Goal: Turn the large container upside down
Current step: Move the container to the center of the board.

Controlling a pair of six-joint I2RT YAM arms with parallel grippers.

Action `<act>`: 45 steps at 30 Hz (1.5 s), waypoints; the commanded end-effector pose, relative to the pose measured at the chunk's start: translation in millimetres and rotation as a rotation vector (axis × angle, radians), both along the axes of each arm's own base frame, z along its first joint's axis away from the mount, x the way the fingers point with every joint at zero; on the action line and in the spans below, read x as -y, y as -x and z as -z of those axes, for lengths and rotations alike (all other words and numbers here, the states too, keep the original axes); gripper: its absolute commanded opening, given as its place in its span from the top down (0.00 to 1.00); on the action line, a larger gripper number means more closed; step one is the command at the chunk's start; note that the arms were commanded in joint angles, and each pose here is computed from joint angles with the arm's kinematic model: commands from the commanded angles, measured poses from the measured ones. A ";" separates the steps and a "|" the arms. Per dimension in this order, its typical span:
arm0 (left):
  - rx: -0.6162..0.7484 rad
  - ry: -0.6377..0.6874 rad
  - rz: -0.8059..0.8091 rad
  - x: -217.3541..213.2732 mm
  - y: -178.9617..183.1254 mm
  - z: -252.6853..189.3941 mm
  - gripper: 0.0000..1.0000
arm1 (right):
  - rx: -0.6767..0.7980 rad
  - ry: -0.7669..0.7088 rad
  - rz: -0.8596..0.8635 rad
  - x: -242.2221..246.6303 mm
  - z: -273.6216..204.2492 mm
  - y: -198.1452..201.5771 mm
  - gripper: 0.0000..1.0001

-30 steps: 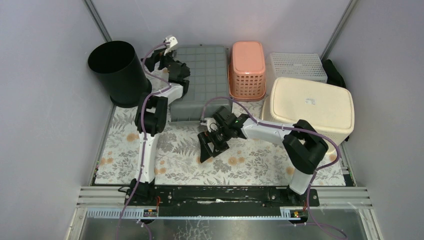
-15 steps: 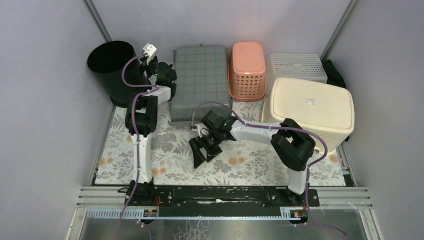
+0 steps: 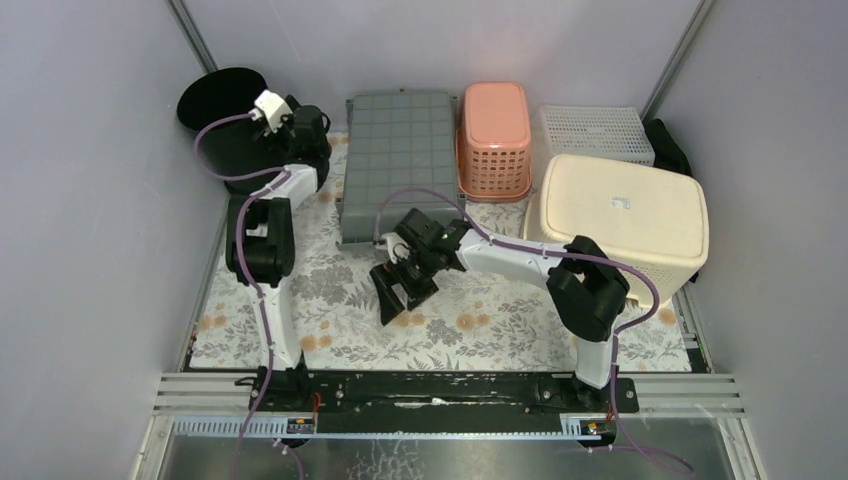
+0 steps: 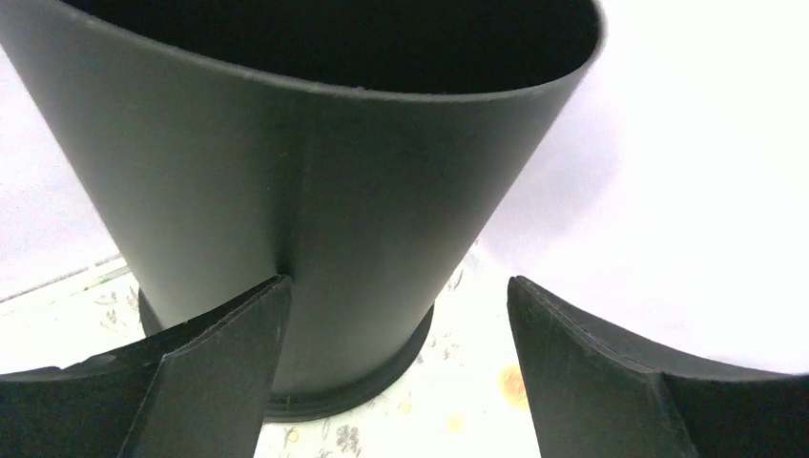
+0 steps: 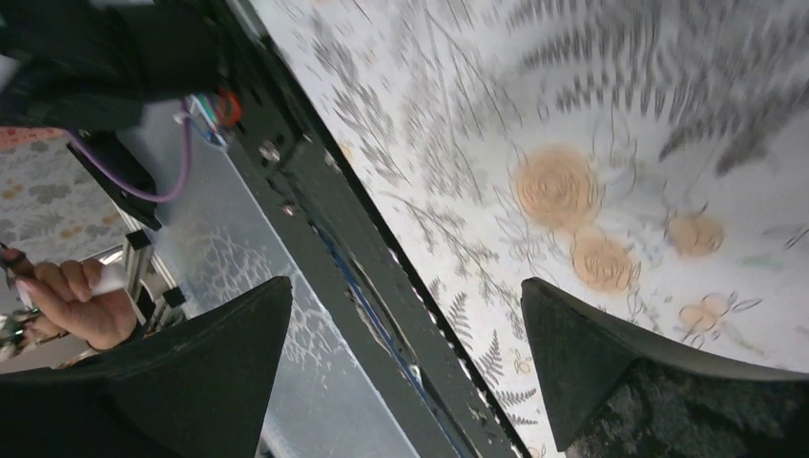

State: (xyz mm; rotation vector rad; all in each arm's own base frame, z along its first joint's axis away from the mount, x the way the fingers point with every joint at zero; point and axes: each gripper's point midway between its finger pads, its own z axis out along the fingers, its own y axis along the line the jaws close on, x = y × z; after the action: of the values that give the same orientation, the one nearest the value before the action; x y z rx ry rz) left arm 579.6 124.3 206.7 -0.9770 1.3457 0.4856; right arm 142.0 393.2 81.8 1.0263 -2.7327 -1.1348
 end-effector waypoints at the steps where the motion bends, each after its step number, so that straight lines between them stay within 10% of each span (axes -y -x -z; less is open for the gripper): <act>1: -0.034 0.024 0.059 5.1 11.8 30.1 0.11 | 0.172 -0.087 -0.019 -27.7 -58.4 -32.6 0.03; 13: 0.080 0.143 0.312 100.3 10.9 -12.1 0.24 | 0.146 -0.114 -0.032 -33.7 -65.1 -31.0 0.03; 17: 0.028 0.101 0.310 121.7 5.3 -49.0 0.72 | 0.155 -0.116 -0.024 -27.2 -65.9 -27.7 0.03; 25: -0.132 -0.024 0.250 102.1 -10.4 -124.5 0.76 | 0.148 -0.129 -0.006 -14.3 -60.2 -17.1 0.03; 33: -0.181 -0.160 0.516 131.6 -32.8 -132.7 0.63 | 0.126 -0.134 0.002 -3.3 -49.5 -6.0 0.03; 39: -0.173 -0.350 0.637 140.5 -15.2 -149.1 0.02 | 0.108 -0.108 0.006 -4.8 -37.7 -7.4 0.03; 45: -0.198 -0.399 0.827 172.6 -2.5 -158.3 0.00 | 0.160 -0.105 0.060 -16.0 -45.5 -30.3 0.00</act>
State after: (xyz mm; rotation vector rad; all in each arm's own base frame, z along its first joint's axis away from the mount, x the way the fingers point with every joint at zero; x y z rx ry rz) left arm 593.9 -23.6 290.7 -0.1400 1.7580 0.3018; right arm 149.6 392.7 109.7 1.1028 -2.7993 -1.2193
